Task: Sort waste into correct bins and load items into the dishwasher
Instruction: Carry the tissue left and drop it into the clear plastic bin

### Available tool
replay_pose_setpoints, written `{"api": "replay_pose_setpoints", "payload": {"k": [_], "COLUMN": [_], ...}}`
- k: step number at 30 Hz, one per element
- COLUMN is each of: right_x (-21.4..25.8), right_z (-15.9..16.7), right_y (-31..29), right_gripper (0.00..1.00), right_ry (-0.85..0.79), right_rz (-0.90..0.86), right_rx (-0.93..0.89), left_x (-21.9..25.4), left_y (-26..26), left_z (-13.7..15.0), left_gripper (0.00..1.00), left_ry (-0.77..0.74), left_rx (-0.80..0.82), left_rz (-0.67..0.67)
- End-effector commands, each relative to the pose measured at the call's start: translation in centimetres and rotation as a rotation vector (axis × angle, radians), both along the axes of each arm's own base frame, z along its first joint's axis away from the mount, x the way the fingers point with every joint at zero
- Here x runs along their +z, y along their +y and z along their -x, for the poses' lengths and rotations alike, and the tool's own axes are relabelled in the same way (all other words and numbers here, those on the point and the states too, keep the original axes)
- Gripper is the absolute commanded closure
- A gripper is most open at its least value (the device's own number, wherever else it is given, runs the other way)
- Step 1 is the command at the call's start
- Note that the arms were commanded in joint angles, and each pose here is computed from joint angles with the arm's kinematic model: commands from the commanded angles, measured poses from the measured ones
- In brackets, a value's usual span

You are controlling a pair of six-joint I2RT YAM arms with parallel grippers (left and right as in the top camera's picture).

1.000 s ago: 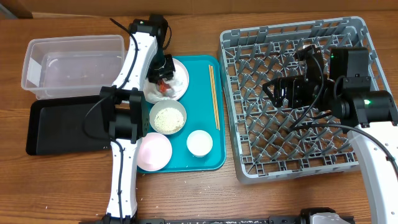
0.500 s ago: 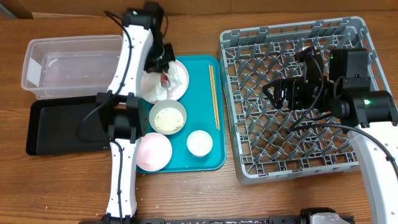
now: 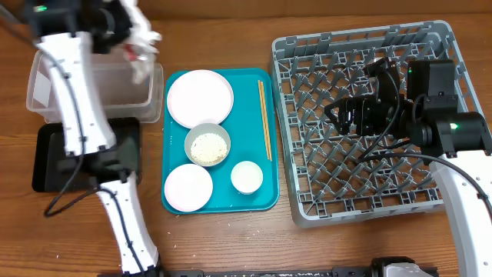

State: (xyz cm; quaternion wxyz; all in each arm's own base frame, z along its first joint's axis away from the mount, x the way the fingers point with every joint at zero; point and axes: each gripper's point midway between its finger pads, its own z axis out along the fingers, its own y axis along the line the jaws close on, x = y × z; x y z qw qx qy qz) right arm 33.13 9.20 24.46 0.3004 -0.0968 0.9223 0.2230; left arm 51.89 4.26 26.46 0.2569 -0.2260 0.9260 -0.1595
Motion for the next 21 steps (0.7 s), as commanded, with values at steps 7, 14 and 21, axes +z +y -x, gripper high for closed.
{"api": "replay_pose_setpoints", "payload": {"k": [7,14,21], "right_x": [1.2,1.2,1.2], "right_z": [-0.4,-0.4,-0.4], "right_y": [0.1,0.1,0.1], "right_gripper": [0.0,0.0,0.0], "right_ry": [-0.031,-0.018,-0.018], "right_rz": [-0.01,-0.024,-0.024], "right_rx": [0.001,-0.018,-0.018], "left_x": [-6.1,-10.3,-9.0], "left_y": [11.5,11.5,10.3], "left_z": [1.0,1.6,2.3], "left_gripper": [0.96,0.71,0.21], "left_ry": [0.177,0.299,0.291], "left_rx": [0.316,0.342,0.235], "left_rz": [-0.155,-0.12,-0.113]}}
